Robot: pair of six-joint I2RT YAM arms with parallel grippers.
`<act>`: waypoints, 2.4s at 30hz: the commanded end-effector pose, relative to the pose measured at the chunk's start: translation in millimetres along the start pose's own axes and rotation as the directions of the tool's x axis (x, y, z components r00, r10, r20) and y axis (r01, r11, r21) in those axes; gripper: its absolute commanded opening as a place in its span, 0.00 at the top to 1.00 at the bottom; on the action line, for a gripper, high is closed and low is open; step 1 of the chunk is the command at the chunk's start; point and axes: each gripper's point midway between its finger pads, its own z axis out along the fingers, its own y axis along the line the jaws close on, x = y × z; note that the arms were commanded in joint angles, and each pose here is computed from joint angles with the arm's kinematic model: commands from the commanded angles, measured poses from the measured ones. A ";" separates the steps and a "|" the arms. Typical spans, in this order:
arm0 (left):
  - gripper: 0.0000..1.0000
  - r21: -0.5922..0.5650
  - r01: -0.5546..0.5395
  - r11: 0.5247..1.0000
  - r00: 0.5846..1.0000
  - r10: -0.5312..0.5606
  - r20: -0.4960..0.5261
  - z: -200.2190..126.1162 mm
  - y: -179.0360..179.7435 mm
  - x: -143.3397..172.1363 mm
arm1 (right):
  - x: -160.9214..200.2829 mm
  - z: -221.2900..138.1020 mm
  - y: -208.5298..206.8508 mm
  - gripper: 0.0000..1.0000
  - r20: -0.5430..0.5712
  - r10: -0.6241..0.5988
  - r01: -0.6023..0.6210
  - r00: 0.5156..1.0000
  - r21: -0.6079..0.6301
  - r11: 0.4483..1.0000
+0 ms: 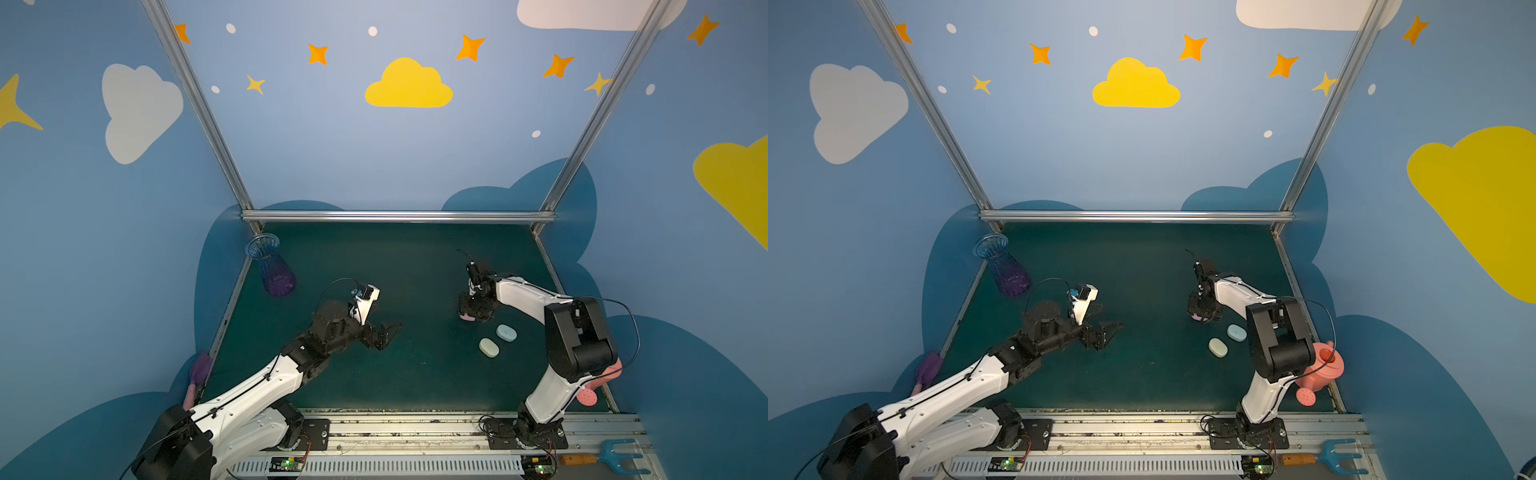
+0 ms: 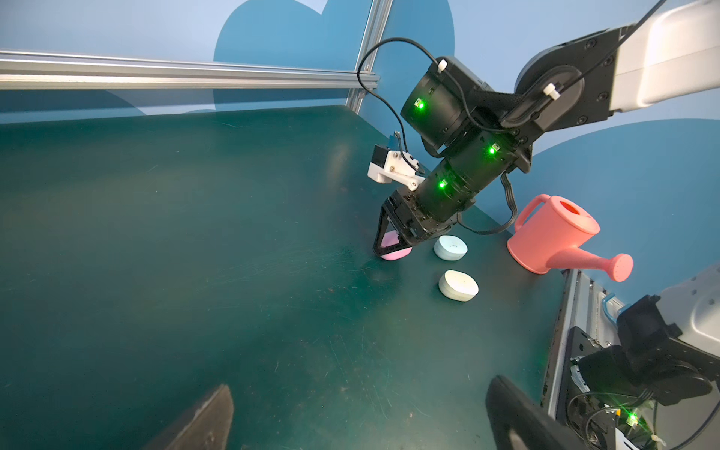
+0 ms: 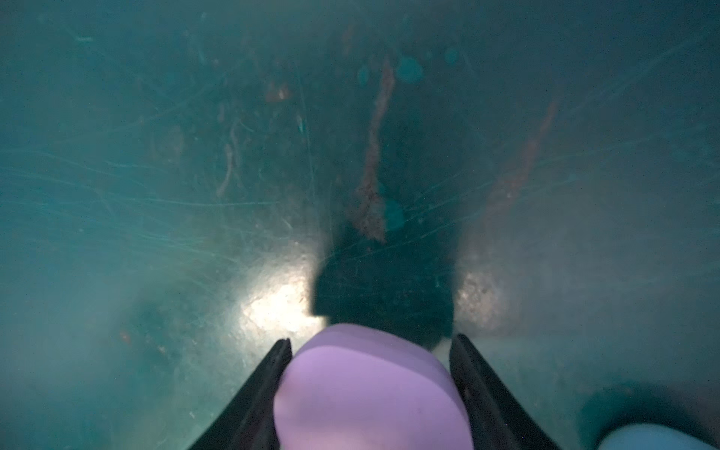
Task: Insert wireless bluetooth earbuds into charging case
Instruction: Place the charging case at the middle-right of the table, then reset both arms
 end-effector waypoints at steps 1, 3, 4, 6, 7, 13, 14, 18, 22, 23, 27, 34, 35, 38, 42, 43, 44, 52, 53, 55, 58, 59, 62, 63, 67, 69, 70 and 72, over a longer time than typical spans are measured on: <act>0.00 -0.014 -0.015 1.000 1.000 0.015 0.026 -0.3 1.0 -14.1 | 5.4 7.7 -3.4 0.46 -0.019 0.005 -0.005 1.000 0.010 1.000; 0.00 -0.012 -0.016 1.000 0.999 0.016 0.031 -1.1 0.3 -16.6 | 7.6 9.0 -4.7 0.44 -0.023 0.010 -0.009 1.000 0.012 1.000; 0.00 -0.014 -0.019 1.000 0.999 0.019 0.034 -1.6 0.3 -18.2 | 8.1 9.3 -4.7 0.42 -0.024 0.011 -0.011 1.000 0.012 1.000; 0.00 -0.013 -0.019 1.000 0.999 0.020 0.036 -2.1 0.4 -19.6 | 10.7 9.2 -6.2 0.37 -0.031 0.011 -0.011 0.999 0.017 1.000; 0.00 -0.017 -0.018 1.000 0.999 0.019 0.038 -2.4 0.9 -20.5 | 12.3 9.0 -7.2 0.34 -0.034 0.013 -0.012 0.999 0.020 1.000; 0.00 -0.061 -0.004 0.998 0.999 0.007 0.048 -4.7 10.8 -25.2 | 11.9 -6.6 -7.1 0.19 -0.008 0.002 -0.002 1.000 0.011 1.000; 0.00 -0.077 -0.003 0.997 0.999 0.007 0.049 -5.7 14.2 -26.5 | 11.1 -10.7 -6.9 0.18 0.000 -0.001 0.001 1.000 0.009 1.000; 0.00 -0.152 0.016 0.988 0.998 -0.005 0.068 -12.1 33.2 -34.3 | 5.5 -33.7 -5.5 0.13 0.054 -0.015 0.015 0.998 -0.002 1.000; 0.00 -0.264 0.070 0.962 0.995 -0.048 0.089 -21.4 64.1 -40.0 | -5.3 -63.2 -6.4 0.09 0.146 -0.041 0.042 0.988 -0.004 0.999; 0.00 -0.292 0.080 0.953 0.994 -0.056 0.091 -23.5 72.2 -39.6 | -8.3 -69.2 -7.8 0.08 0.171 -0.048 0.049 0.984 0.000 0.999; 0.00 -0.436 0.108 0.893 0.992 -0.071 0.101 -36.8 110.6 -35.6 | -22.6 -95.3 -15.7 0.03 0.314 -0.088 0.083 0.945 0.029 0.996; 0.00 -0.623 0.159 0.766 0.987 -0.103 0.124 -62.2 172.7 -25.4 | -49.2 -117.3 -49.0 0.03 0.517 -0.084 0.039 0.852 0.098 0.994; 0.00 -0.640 0.155 0.753 0.987 -0.096 0.126 -65.6 178.2 -23.9 | -52.0 -117.8 -53.2 0.03 0.537 -0.085 0.032 0.840 0.108 0.994; 0.00 -0.690 0.145 0.709 0.987 -0.057 0.148 -77.1 193.2 -19.4 | -61.4 -119.2 -68.1 0.03 0.600 -0.081 -0.006 0.796 0.142 0.990; 0.00 -0.753 0.140 0.643 0.987 -0.035 0.154 -91.6 215.6 -9.5 | -72.6 -106.0 -79.7 0.03 0.660 -0.069 -0.027 0.748 0.134 0.991; 0.00 -0.761 0.133 0.635 0.988 -0.030 0.148 -92.9 219.0 -8.3 | -74.9 -101.4 -80.8 0.03 0.666 -0.078 -0.022 0.742 0.140 0.990; 0.00 -0.769 0.129 0.627 0.989 -0.023 0.148 -94.1 222.9 -6.8 | -77.3 -96.9 -81.9 0.03 0.672 -0.087 -0.018 0.736 0.148 0.989; 0.00 -0.812 0.115 0.572 0.992 -0.027 0.122 -90.2 256.9 11.7 | -90.0 -54.7 -90.9 0.03 0.657 -0.116 0.001 0.745 0.174 0.985; 0.00 -0.814 0.101 0.573 0.994 -0.016 0.112 -89.0 258.6 15.6 | -87.3 -50.9 -91.5 0.03 0.640 -0.129 0.013 0.758 0.182 0.983; 0.00 -0.824 0.118 0.554 0.991 -0.012 0.134 -92.0 264.2 21.5 | -90.4 -55.6 -94.5 0.03 0.662 -0.130 0.004 0.738 0.188 0.982; 0.00 -0.832 0.133 0.538 0.989 -0.023 0.143 -93.8 272.8 23.3 | -88.2 -62.8 -99.4 0.03 0.706 -0.125 -0.004 0.697 0.178 0.984; 0.00 -0.833 0.130 0.537 0.990 -0.019 0.142 -93.4 274.9 23.2 | -87.8 -66.1 -101.8 0.03 0.721 -0.126 -0.009 0.681 0.180 0.984; 0.00 -0.837 0.136 0.530 0.988 -0.012 0.153 -93.6 281.7 25.0 | -88.1 -74.6 -104.3 0.03 0.773 -0.134 -0.011 0.620 0.179 0.984; 0.00 -0.838 0.139 0.528 0.988 -0.012 0.157 -93.6 283.3 25.9 | -87.1 -75.1 -104.2 0.03 0.789 -0.135 -0.010 0.599 0.176 0.984; 0.00 -0.840 0.171 0.515 0.983 -0.032 0.181 -93.9 295.0 35.5 | -84.4 -71.2 -104.0 0.03 0.823 -0.134 -0.005 0.553 0.164 0.986; 0.00 -0.842 0.188 0.506 0.980 -0.045 0.191 -93.5 300.9 41.4 | -81.9 -69.9 -103.7 0.03 0.814 -0.134 0.001 0.565 0.162 0.987; 0.00 -0.843 0.200 0.500 0.978 -0.048 0.203 -93.6 303.7 42.8 | -82.0 -70.0 -102.8 0.03 0.819 -0.134 0.007 0.558 0.157 0.988; 0.00 -0.846 0.200 0.495 0.979 -0.069 0.191 -93.6 306.1 42.9 | -79.1 -65.9 -101.8 0.03 0.828 -0.138 0.019 0.543 0.152 0.988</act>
